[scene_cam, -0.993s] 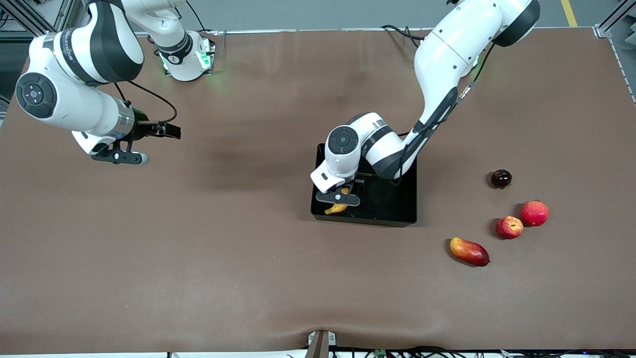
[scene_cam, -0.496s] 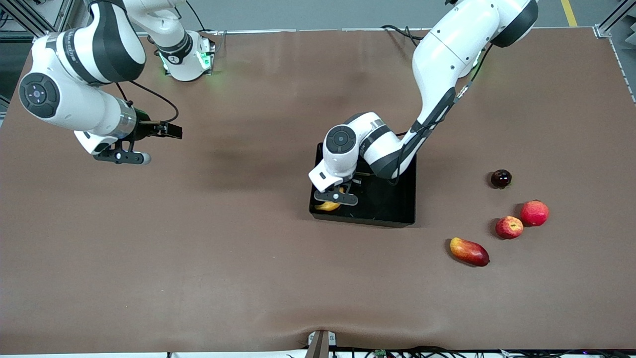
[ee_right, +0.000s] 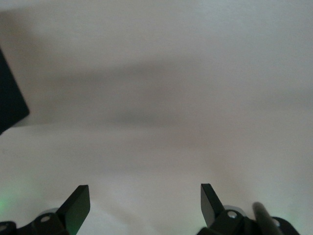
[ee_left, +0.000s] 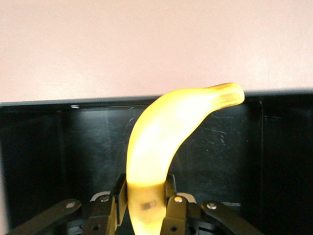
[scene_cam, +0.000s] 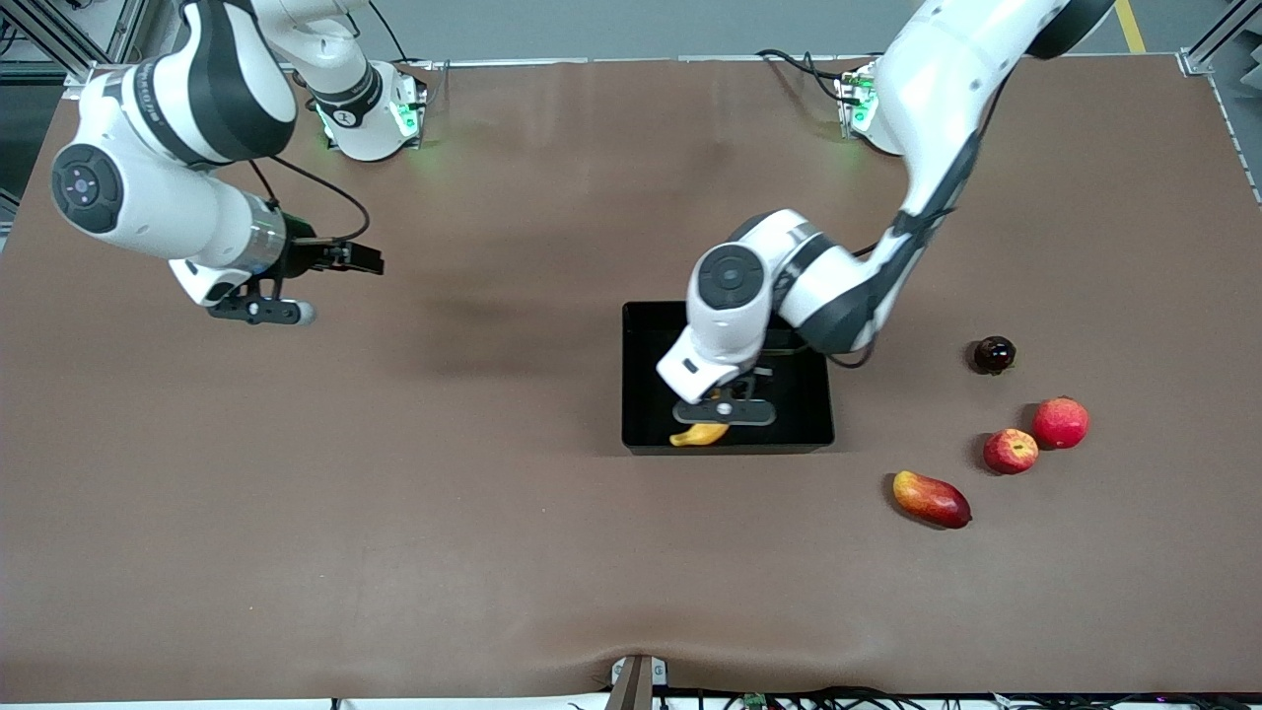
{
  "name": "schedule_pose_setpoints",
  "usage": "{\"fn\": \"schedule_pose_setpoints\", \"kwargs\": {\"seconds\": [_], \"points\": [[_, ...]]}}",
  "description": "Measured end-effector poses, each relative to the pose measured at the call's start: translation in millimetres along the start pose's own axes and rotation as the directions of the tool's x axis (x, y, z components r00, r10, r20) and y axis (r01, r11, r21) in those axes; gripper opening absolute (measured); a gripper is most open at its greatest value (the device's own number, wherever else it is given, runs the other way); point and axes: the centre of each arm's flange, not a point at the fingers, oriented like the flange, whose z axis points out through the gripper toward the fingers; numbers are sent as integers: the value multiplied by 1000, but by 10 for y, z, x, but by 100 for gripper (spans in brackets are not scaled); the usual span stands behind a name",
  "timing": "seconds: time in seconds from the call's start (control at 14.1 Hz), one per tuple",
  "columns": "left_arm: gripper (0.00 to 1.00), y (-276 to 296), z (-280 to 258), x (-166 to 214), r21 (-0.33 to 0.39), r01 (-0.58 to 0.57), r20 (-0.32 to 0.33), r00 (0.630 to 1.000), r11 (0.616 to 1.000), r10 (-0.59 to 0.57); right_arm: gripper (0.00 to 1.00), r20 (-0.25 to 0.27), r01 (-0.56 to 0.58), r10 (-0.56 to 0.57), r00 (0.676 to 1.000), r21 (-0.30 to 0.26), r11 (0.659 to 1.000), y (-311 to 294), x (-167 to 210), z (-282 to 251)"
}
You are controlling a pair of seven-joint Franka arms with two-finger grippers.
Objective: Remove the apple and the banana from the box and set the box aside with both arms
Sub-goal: 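Lift the banana out with the left gripper while the right gripper grips the tray rim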
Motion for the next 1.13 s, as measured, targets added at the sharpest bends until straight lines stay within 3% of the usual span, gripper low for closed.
{"fn": "schedule_pose_setpoints", "kwargs": {"seconds": [0.21, 0.43, 0.64, 0.92, 1.13], "points": [[34, -794, -554, 311, -40, 19, 40, 999, 999, -17, 100, -77, -26, 27, 997, 16, 1000, -530, -104, 64], [34, -1827, -796, 592, -36, 27, 70, 997, 999, -24, 100, -107, 2, 3, 994, 44, 999, -1097, -190, 306], [34, -2664, -709, 730, -28, 18, 110, 994, 999, -15, 100, -133, -9, 31, 991, 160, 987, -1503, -19, 613], [34, -3582, -487, 783, -18, 12, 143, 990, 1000, -9, 100, -176, 44, -14, 984, 169, 985, -2091, 115, 1130], [34, -3960, -258, 788, 15, 28, 167, 985, 999, -30, 100, -251, 69, -24, 968, 174, 982, -2335, 251, 1538]]}}
